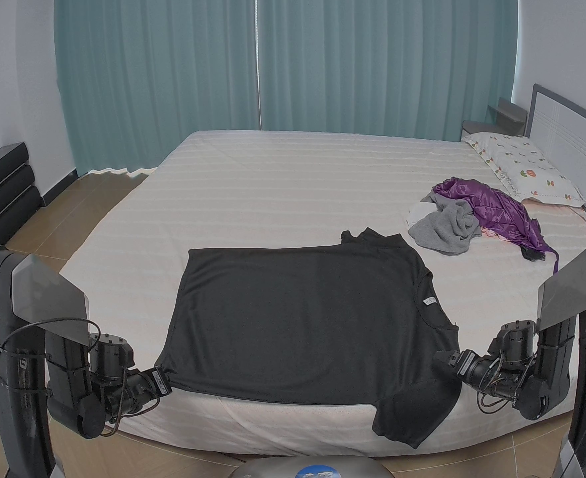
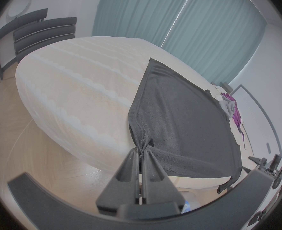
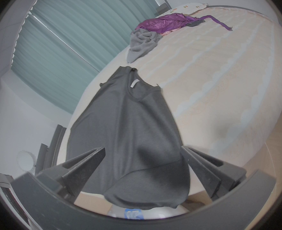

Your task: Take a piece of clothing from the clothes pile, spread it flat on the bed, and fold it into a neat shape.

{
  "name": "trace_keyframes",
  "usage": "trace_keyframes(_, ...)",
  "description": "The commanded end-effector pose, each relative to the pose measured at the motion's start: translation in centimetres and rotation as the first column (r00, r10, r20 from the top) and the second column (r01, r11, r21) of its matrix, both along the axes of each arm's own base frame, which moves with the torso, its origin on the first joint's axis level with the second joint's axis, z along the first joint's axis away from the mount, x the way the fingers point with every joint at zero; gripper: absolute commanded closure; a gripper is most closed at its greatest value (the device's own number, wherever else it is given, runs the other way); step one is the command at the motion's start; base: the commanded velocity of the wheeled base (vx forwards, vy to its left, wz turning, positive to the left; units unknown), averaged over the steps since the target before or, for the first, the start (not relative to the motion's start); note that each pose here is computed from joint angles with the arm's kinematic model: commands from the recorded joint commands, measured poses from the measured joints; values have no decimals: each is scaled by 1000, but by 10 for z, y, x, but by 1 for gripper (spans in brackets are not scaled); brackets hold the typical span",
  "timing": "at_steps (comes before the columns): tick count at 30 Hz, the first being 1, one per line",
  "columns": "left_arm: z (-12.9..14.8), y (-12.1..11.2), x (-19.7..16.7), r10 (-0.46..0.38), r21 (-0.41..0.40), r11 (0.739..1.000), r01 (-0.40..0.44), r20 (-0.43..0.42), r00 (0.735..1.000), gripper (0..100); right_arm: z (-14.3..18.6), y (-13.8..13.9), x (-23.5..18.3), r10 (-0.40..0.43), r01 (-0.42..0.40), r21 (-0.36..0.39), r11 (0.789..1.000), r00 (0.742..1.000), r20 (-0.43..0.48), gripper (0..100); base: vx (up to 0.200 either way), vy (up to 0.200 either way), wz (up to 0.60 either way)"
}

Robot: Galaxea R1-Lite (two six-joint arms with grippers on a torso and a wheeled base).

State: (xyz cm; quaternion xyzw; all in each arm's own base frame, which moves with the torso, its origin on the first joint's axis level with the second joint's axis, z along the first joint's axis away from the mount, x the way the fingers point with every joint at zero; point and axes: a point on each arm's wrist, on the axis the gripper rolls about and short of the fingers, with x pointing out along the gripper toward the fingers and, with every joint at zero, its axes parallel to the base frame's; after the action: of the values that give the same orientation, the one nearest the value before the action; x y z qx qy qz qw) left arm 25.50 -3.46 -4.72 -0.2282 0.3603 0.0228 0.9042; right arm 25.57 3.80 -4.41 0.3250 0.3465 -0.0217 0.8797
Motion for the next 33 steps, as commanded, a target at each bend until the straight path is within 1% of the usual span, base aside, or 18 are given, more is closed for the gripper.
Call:
trace_keyframes(1, 2, 1, -1, 17, -28, 999, -17, -2, 1000, 100, -11, -9, 15, -27, 27, -25, 999, 1000, -9, 0, 0, 0, 0)
trace_keyframes(5, 2, 1, -1, 19, -30, 999, -19, -4, 1000, 100, -7, -11, 22, -44, 44, -34, 998, 999, 5, 0, 0, 0, 0)
trace_keyframes(9, 1, 1, -1, 19, -30, 999, -19, -6, 1000, 100, -10, -10, 24, -42, 42, -36, 998, 999, -9, 0, 0, 0, 0)
trace_keyframes(11, 1, 1, -2, 20, -31, 999, -20, -7, 1000, 100, -12, -9, 29, -40, 40, -34, 999, 999, 0, 0, 0, 0, 0)
trace_keyframes(12, 1, 1, -2, 22, -33, 999, -22, -8, 1000, 100, -12, -9, 29, -35, 35, -33, 999, 999, -2, 100, 0, 0, 0)
trace_keyframes(14, 1, 1, -2, 25, -36, 999, -25, -8, 1000, 100, -17, -8, 28, -17, 16, -45, 999, 1000, -19, 100, 0, 0, 0)
trace_keyframes(15, 1, 1, -2, 25, -36, 999, -25, -8, 1000, 100, -20, -9, 29, -5, 4, -63, 998, 1000, -21, 100, 0, 0, 0)
trace_keyframes(19, 1, 1, -2, 27, -39, 999, -27, -9, 1000, 100, -24, -10, 35, 14, -15, -92, 996, 1000, -10, 100, 0, 0, 0)
trace_keyframes(21, 1, 1, -1, 27, -39, 999, -27, -7, 1000, 100, -19, -11, 41, 10, -8, -93, 996, 1000, 24, 100, 0, 0, 0)
trace_keyframes(22, 1, 1, -1, 27, -39, 999, -27, -7, 1000, 100, -19, -11, 41, 10, -8, -93, 996, 1000, 24, 100, 0, 0, 0)
trace_keyframes(23, 1, 1, -1, 28, -39, 999, -28, -7, 1000, 100, -14, -10, 48, 7, -2, -92, 996, 998, 63, 100, 0, 0, 0)
trace_keyframes(24, 1, 1, -1, 28, -39, 999, -28, -7, 1000, 100, -11, -11, 53, 5, 3, -91, 996, 997, 83, 100, 0, 0, 0)
trace_keyframes(28, 1, 1, -1, 31, -40, 999, -31, -6, 1000, 100, -1, -11, 63, 0, 11, -88, 996, 993, 119, 100, 0, 0, 0)
trace_keyframes(30, 0, 2, 0, 34, -42, 999, -34, -7, 999, 100, 10, -10, 76, 1, 13, -84, 996, 988, 155, 100, 0, 0, 0)
trace_keyframes(33, 0, 2, 0, 48, -56, 997, -48, -9, 999, 100, 8, -8, 81, 6, 6, -86, 996, 990, 139, 100, 0, 0, 0)
